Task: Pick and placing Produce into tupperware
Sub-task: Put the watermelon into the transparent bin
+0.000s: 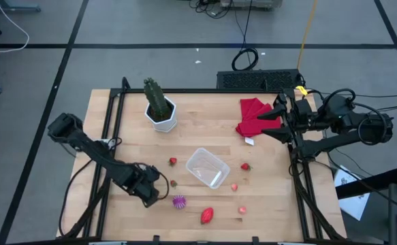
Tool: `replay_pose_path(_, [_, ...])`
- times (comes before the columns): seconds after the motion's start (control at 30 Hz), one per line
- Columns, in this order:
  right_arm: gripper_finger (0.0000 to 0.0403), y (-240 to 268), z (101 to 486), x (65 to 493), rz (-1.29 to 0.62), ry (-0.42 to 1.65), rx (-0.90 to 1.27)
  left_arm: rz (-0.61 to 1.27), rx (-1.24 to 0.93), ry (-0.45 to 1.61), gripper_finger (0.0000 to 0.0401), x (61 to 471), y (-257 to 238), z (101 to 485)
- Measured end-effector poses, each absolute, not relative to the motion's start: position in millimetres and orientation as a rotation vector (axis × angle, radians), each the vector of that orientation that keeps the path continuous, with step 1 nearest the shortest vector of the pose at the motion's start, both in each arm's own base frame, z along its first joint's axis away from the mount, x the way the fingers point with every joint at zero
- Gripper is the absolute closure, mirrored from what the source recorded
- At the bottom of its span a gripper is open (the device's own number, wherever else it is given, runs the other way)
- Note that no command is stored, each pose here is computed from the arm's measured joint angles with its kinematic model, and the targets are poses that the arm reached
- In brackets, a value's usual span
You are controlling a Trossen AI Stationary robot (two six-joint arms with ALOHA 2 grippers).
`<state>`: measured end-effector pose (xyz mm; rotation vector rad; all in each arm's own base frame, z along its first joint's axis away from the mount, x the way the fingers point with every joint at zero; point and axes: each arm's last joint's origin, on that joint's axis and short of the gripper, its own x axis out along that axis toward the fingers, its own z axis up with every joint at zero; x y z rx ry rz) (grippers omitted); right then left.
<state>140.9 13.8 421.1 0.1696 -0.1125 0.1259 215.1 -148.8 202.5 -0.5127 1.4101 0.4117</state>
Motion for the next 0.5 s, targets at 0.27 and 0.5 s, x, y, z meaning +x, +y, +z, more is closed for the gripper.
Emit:
replay_pose_path(0.27, [0.0193,14,421,141,0.124,-0.114,0.148,0.365,-0.549,1.34,0.0113,226,-136,226])
replay_pose_path(0.5, [0.0193,14,421,141,0.123,-0.115,0.132,0.361,-0.511,1.25,0.0109,240,-129,257])
